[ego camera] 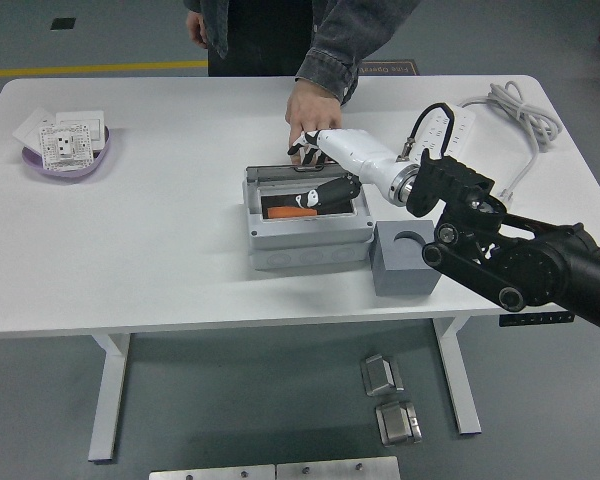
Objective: Pick up the cylinder from the cube,place it in the box,flap close box
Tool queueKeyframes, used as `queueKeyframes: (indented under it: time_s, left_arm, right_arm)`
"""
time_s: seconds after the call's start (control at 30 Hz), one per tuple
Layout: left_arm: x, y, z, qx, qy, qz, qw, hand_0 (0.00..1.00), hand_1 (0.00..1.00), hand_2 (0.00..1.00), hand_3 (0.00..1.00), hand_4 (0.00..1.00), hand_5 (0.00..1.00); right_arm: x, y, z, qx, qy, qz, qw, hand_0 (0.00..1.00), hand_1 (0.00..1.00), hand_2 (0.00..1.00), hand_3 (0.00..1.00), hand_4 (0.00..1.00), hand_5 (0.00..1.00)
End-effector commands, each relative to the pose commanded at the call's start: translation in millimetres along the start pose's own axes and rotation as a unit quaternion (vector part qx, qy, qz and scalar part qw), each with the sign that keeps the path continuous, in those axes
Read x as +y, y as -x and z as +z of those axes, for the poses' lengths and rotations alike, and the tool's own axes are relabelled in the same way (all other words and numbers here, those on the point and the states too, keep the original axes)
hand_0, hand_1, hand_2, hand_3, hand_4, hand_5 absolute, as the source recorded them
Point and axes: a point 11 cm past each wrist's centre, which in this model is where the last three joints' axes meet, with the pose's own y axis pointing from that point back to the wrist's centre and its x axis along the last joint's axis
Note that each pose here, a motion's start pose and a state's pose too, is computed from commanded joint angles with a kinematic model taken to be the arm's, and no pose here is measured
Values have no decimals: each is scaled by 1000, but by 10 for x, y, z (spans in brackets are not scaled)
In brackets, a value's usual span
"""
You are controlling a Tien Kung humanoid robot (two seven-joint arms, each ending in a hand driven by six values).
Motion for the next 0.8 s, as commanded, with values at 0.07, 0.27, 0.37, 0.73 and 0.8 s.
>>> queueKeyframes:
  time_s: [0.07,0.27,0.37,0.73,0.8]
  left_arm:
    - [0,15,7,0,1,-1,1000,628,589,556,596,483,102]
    - [-3,36,-11,0,0,-3,1000,628,588,555,595,478,100]
    - [-5,34,-39,1,-3,-3,1000,628,588,555,595,478,100]
    - [-7,27,-67,9,-4,-1,1000,627,588,555,595,475,101]
    - [-7,29,-64,9,-4,-1,1000,627,588,555,595,475,101]
  right_arm:
    - [24,76,-39,-5,-5,-5,1000,589,537,643,775,903,473]
    - [68,191,-66,5,-3,-13,1000,560,540,644,780,892,471]
    - [71,165,-52,16,3,-10,1000,560,540,644,780,892,471]
    - [142,253,104,6,28,-11,1000,532,519,637,782,878,459]
    - [157,330,106,4,29,-18,999,532,519,637,782,878,459]
